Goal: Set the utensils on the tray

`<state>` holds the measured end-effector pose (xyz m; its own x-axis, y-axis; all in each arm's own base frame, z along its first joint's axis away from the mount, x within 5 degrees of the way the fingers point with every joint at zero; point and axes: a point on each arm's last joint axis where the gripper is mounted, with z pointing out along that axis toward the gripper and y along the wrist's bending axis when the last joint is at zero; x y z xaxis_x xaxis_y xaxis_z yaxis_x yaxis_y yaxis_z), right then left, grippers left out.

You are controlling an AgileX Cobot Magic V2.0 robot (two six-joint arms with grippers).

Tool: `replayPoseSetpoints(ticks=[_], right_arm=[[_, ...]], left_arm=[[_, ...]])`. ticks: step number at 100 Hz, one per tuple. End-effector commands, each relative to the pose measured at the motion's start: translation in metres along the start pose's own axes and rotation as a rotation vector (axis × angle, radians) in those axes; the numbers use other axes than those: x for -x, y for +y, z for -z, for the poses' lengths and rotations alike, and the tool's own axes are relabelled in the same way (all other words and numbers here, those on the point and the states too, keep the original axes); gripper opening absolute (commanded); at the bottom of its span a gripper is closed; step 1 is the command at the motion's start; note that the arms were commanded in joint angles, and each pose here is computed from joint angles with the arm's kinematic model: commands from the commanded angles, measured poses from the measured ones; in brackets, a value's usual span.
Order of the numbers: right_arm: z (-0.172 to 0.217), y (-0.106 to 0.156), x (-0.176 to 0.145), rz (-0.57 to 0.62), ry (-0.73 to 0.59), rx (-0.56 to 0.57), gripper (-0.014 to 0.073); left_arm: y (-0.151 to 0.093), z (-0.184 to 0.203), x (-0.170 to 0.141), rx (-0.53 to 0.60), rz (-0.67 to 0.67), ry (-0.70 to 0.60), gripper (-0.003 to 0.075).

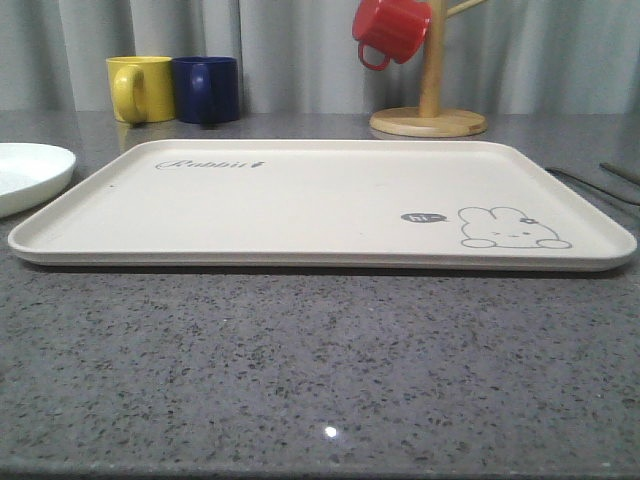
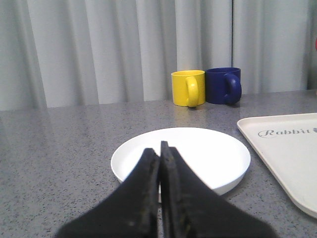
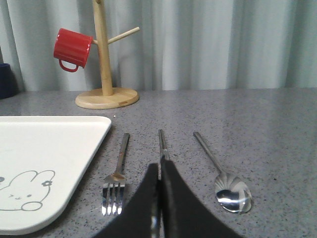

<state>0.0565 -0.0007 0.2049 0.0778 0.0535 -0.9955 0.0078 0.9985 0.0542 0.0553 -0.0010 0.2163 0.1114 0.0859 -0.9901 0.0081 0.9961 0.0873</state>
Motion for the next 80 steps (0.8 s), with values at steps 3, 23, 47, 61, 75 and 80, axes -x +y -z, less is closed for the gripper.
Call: replayPoseSetpoints(ticks=[3,23,47,61,75,80], right_arm=[[0.003,0.001,0.015,0.007,-0.122,0.002,-0.0068],[0.003,0.001,0.015,0.007,-0.122,0.002,-0.0068],[0.003,0.001,0.015,0.007,-0.122,0.002,-0.0068],[0.003,0.001,0.015,0.007,-0.122,0.002,-0.0068],[0.003,0.001,0.015,0.007,-0.122,0.002,-0.0068],[0.003,0.001,0.015,0.007,-0.122,0.002,-0.0068]], left_arm=[[-0.001,0.002,-0.005,0.004,0.007,-0.072,-0.0018],[0.000,0.002,-0.003,0.005,0.017,-0.077,-0.0018],[0.002,0.004,0.025,0.001,0.100,-0.045,-0.0018],[0.003,0.000,0.053,-0.015,0.099,0.071,-0.0018],[0.006,-0.011,0.086,-0.030,0.098,0.199,-0.0018],[0.006,-0.017,0.098,-0.036,0.097,0.246,-0.0018]])
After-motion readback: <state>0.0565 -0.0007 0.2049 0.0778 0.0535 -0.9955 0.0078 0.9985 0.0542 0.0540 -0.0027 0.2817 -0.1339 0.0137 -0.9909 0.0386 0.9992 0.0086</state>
